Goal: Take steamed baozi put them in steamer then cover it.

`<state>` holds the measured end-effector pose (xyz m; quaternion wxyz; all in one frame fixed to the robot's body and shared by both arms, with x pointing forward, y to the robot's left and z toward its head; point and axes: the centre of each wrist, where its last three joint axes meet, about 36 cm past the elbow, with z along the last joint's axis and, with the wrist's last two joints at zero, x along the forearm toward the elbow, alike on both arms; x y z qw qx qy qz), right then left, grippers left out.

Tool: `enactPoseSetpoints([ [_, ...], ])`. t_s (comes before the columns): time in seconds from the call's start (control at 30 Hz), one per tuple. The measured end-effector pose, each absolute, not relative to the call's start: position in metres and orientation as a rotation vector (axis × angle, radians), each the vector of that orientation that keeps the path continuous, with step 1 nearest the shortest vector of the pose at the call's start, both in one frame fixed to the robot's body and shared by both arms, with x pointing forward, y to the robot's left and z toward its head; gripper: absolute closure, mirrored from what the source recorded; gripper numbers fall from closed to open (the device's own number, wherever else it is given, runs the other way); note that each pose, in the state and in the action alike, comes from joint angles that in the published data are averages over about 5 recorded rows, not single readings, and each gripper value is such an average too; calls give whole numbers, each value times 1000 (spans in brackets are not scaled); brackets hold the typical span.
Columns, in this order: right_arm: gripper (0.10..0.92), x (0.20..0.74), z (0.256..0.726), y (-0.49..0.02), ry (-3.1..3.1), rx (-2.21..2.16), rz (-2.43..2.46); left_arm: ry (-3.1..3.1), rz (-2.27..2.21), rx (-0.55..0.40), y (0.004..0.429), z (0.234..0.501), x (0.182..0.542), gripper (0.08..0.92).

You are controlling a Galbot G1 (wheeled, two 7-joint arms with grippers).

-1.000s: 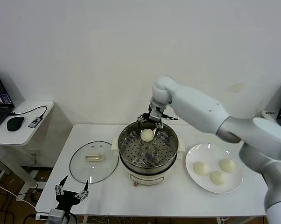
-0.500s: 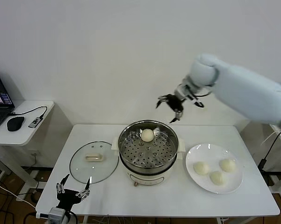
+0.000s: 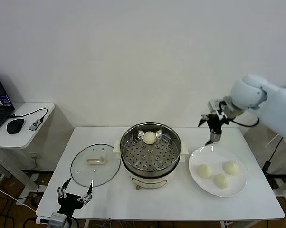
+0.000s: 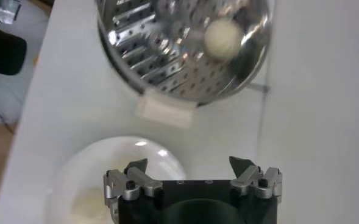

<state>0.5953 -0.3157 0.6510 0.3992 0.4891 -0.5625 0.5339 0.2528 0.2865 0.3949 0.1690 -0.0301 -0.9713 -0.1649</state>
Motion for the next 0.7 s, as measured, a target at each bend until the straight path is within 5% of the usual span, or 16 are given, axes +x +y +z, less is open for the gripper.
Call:
enactPoseSetpoints([
  [0.7,200,580,534,-322,-1328,1117,1265,-2727,-460,-79,289,384,254,177],
])
